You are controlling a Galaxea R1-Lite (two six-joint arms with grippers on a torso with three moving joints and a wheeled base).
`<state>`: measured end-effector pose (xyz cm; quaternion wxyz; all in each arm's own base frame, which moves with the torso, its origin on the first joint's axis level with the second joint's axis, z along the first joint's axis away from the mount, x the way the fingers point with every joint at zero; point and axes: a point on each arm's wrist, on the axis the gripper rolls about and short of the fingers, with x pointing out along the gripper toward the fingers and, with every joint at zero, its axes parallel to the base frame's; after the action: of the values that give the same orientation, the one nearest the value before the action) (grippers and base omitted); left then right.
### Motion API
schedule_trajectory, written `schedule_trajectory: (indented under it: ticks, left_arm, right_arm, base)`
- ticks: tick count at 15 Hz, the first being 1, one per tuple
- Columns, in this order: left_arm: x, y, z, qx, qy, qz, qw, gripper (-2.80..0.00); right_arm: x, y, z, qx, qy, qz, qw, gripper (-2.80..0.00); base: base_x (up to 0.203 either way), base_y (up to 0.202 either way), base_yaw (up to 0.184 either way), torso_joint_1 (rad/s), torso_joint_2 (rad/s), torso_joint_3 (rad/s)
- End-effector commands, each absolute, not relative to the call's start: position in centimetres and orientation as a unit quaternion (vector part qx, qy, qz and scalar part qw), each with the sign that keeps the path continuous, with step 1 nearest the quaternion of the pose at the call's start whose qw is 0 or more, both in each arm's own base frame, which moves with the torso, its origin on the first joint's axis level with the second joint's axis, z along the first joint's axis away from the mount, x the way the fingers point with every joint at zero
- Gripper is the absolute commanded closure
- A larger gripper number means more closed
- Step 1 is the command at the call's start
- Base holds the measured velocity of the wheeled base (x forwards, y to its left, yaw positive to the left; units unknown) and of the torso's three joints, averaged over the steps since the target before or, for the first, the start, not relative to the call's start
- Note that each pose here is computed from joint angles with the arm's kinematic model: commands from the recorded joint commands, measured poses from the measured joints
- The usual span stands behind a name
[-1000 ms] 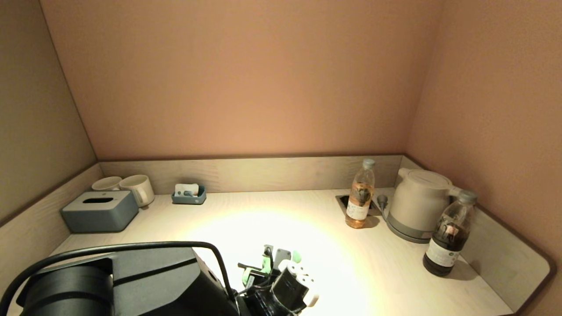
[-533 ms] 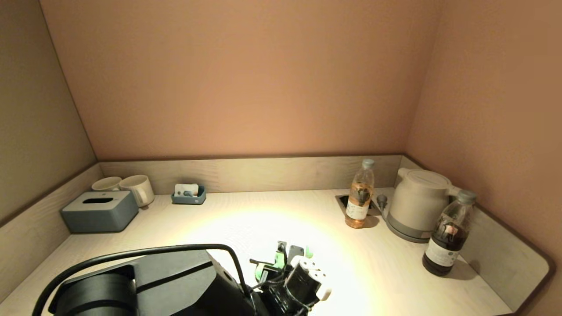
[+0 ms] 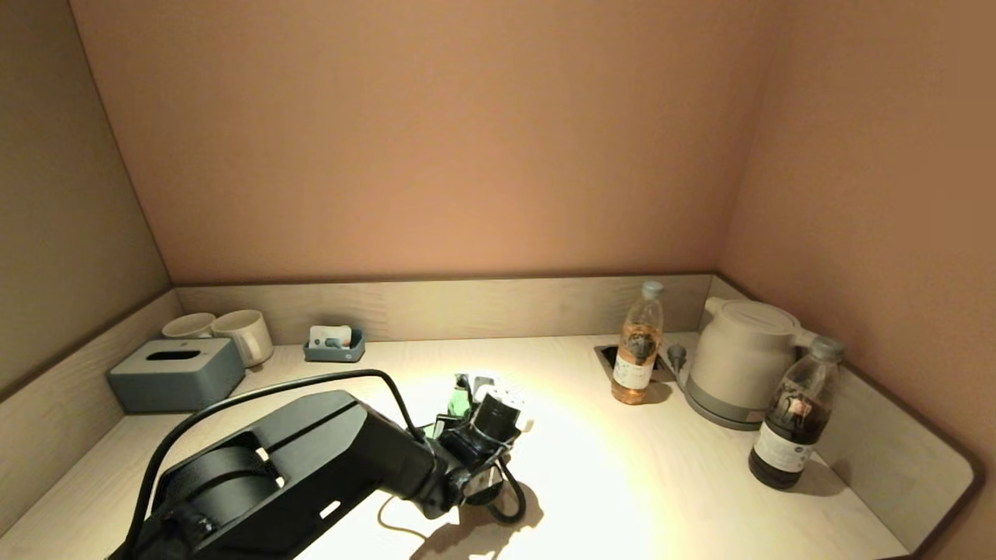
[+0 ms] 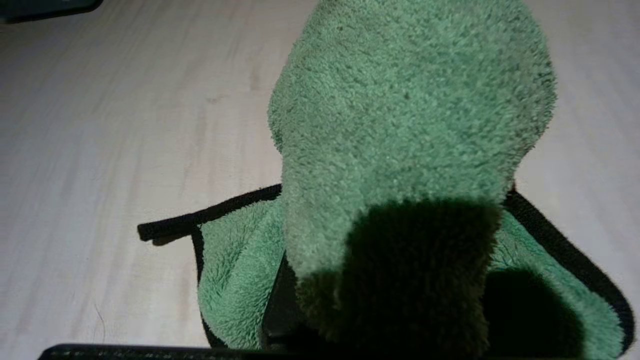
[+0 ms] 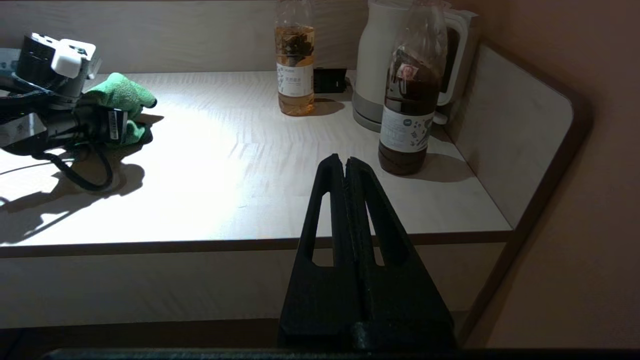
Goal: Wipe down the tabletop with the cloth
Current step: Sweep the stains on the table
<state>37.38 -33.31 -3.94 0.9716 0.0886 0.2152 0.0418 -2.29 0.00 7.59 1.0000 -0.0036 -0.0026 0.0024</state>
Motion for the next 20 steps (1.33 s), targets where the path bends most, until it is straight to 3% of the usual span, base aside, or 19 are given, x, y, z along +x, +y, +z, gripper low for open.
schedule_trajectory:
  ticks: [1, 11, 14, 20]
  left_arm:
    - [39.5, -31.1, -5.6, 0.090, 0.224, 0.076, 0.967, 0.00]
    - [36.5, -27.1, -3.4, 0.078, 0.257, 0.108, 0.957, 0.00]
    - [30.9, -26.7, -3.2, 0.097, 0.288, 0.094, 0.948, 0.00]
    - [22.5, -31.5, -1.8, 0.111, 0.279, -0.008, 0.954, 0.00]
  right_arm:
    - [-2.3, 0.0, 7.6, -0.004, -0.002, 0.002, 1.000, 0.00]
    - [-2.3, 0.0, 7.6, -0.004, -0.002, 0.003, 1.000, 0.00]
    - [-2.3, 0.0, 7.6, -0.004, -0.002, 0.003, 1.000, 0.00]
    - [-2.3, 0.0, 7.6, -0.003, -0.002, 0.002, 1.000, 0.00]
  base:
    - [0.000, 0.000, 0.000, 0.000, 0.00, 0.000]
    - [0.000, 0.000, 0.000, 0.000, 0.00, 0.000]
    - [0.000, 0.000, 0.000, 0.000, 0.00, 0.000]
    - [0.000, 0.000, 0.000, 0.000, 0.00, 0.000]
